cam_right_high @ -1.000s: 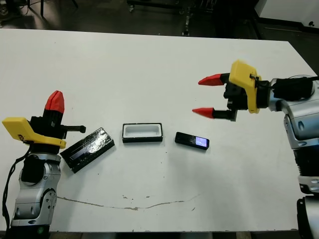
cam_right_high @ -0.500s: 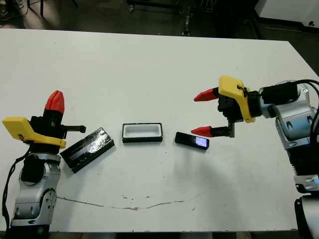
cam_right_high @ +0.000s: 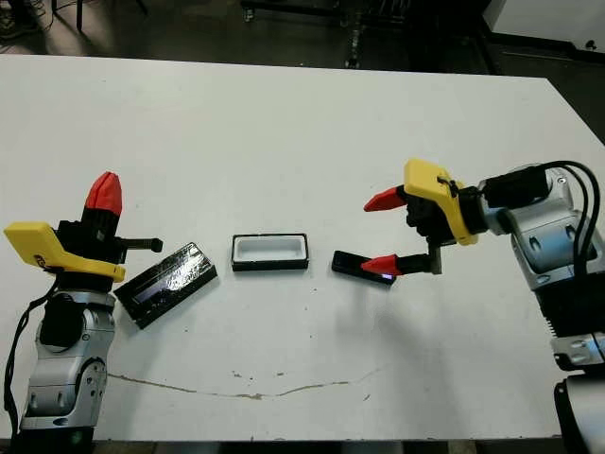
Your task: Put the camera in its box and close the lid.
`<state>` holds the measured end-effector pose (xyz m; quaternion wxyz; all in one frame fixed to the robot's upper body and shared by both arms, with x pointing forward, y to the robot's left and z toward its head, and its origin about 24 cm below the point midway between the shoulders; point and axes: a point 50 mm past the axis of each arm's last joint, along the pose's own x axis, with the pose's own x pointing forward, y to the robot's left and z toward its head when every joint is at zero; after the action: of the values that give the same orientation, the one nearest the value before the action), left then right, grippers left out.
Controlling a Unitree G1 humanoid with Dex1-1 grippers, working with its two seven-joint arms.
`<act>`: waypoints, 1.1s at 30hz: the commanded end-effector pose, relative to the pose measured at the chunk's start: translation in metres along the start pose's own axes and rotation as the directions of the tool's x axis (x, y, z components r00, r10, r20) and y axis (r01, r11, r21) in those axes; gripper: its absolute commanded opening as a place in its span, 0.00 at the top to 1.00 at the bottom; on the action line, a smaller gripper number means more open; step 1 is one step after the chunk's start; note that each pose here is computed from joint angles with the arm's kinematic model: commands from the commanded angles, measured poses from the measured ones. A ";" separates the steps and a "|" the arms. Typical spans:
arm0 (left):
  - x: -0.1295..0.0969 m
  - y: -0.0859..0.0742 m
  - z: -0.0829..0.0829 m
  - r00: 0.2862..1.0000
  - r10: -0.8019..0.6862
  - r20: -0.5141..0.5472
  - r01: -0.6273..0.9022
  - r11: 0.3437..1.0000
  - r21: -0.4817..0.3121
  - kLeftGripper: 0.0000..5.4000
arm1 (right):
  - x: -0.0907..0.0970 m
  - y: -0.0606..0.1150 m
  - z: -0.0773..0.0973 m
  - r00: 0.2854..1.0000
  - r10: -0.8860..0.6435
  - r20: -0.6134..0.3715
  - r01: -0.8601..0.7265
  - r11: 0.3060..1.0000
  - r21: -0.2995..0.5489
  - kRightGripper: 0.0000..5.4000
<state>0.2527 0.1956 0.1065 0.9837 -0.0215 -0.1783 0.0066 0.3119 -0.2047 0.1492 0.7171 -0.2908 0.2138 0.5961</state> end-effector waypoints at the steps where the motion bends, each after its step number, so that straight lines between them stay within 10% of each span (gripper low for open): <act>1: -0.001 0.002 -0.002 1.000 -0.001 -0.015 0.001 1.000 0.001 1.00 | 0.002 0.004 -0.005 1.000 0.014 -0.025 -0.013 1.000 0.022 0.00; 33: -0.004 0.002 -0.003 1.000 0.016 -0.024 -0.016 1.000 -0.006 1.00 | 0.018 0.008 -0.032 0.999 -0.007 -0.050 0.014 0.990 0.140 0.00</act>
<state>0.2520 0.1963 0.1056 0.9839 -0.0237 -0.1768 0.0087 0.3108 -0.2083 0.1180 0.7279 -0.2616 0.2651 0.5757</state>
